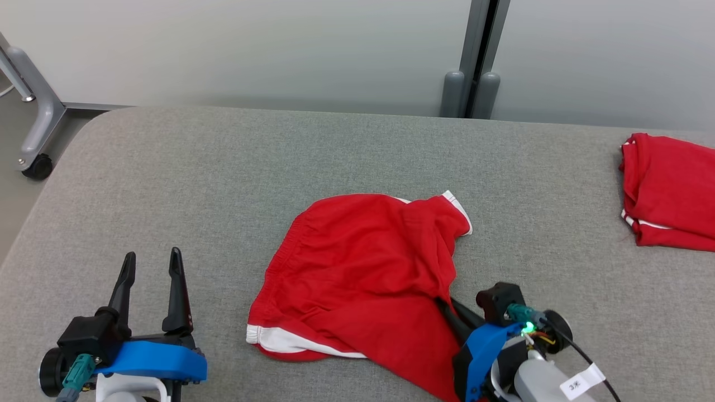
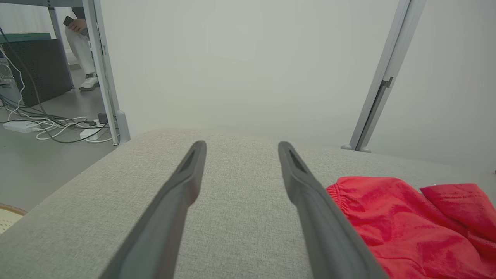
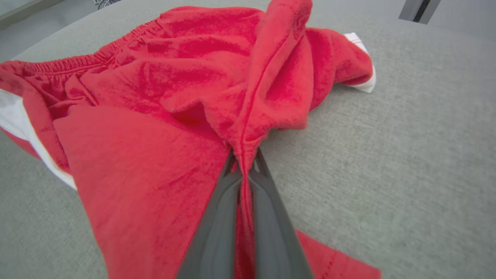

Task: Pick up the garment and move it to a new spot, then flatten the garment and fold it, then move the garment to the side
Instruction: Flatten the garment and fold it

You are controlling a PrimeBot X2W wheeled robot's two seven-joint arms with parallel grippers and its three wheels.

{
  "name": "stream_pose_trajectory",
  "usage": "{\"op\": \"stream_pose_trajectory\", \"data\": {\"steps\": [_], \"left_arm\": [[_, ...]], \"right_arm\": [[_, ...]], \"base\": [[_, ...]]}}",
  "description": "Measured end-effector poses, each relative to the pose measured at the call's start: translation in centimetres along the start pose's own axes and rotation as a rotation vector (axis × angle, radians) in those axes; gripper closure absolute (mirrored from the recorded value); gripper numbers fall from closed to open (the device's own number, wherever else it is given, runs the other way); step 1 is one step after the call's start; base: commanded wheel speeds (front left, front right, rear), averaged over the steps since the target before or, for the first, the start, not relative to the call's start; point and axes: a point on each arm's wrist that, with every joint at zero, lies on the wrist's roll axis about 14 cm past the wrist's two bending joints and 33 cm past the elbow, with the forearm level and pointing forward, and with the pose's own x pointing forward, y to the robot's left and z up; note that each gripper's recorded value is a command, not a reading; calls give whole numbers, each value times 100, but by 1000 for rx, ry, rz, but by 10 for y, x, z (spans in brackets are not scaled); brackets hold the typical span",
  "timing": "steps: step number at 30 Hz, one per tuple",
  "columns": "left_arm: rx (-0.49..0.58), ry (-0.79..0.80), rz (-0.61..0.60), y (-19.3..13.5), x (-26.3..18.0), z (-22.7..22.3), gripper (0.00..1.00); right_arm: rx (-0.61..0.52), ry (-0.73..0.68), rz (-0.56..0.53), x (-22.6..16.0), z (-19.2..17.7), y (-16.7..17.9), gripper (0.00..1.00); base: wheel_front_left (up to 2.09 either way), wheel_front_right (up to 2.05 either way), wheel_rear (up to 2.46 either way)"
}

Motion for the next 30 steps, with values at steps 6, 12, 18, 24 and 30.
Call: {"op": "stream_pose_trajectory", "data": {"steps": [6,12,18,24,30], "left_arm": [[-3,4,2,0,-1,-2,0],[-9,8,2,-1,2,-3,0],[-14,18,-1,-5,8,-7,0],[-16,29,16,1,12,-10,0],[-23,51,20,1,15,-17,0]], "right_arm": [[-33,-87,-7,10,33,-11,100],[-74,-129,-10,22,63,-24,100],[-86,-111,-22,41,79,-41,100],[-106,-85,-41,62,87,-57,100],[-117,-58,-57,79,83,-67,67]], "base": [[0,0,0],[0,0,0],[0,0,0],[0,0,0],[0,0,0]]}}
